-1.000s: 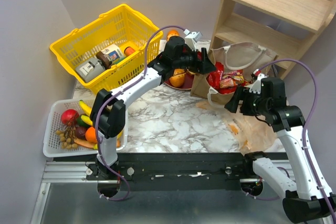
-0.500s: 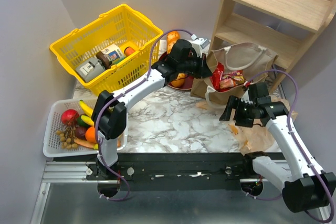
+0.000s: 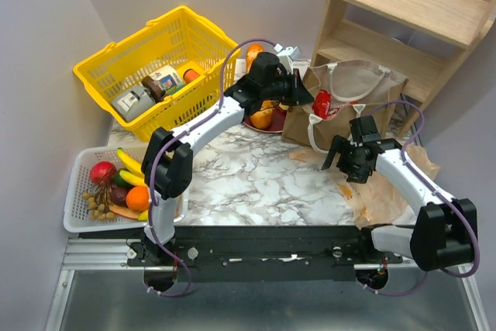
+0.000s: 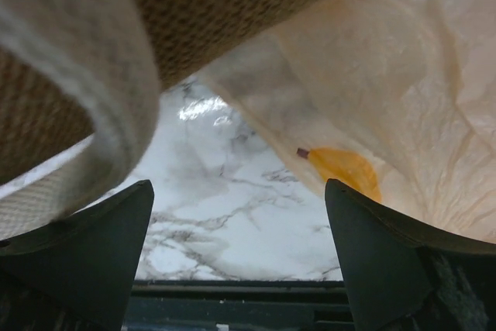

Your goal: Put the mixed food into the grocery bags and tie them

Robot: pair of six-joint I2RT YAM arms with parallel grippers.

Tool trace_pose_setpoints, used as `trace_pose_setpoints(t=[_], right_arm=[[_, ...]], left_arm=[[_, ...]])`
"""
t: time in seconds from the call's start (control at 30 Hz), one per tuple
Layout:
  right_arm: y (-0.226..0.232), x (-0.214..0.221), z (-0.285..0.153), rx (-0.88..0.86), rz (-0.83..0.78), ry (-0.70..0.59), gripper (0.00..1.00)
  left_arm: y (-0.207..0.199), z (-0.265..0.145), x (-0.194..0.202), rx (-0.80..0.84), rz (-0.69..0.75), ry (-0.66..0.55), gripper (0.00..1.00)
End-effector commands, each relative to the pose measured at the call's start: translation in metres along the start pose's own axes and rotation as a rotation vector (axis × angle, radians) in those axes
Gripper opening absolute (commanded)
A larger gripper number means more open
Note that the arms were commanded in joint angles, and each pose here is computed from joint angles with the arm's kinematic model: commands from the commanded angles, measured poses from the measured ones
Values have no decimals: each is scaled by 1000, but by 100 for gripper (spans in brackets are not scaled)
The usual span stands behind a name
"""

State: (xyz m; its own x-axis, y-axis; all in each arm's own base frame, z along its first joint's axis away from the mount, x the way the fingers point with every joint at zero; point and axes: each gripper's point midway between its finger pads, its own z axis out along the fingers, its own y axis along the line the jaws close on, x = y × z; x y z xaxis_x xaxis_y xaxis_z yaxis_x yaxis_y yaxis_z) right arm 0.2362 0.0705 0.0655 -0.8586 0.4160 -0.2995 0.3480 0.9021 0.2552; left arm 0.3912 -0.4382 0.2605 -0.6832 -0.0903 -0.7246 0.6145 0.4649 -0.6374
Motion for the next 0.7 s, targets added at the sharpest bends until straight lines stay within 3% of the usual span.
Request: trace_pose_setpoints(t=[0.0,0.37,0.67], right_arm=[[-18,-22,16,131,100,-110,100],[-65,-12,37,362,157,-133,100],[-47,-1,48,275,160,-49,98]], left_arm=[[10,4,-31,-2,12,-83,0],[4,2,-32,36,16,-72,0],[0,2,-33,55,28,-79,0]])
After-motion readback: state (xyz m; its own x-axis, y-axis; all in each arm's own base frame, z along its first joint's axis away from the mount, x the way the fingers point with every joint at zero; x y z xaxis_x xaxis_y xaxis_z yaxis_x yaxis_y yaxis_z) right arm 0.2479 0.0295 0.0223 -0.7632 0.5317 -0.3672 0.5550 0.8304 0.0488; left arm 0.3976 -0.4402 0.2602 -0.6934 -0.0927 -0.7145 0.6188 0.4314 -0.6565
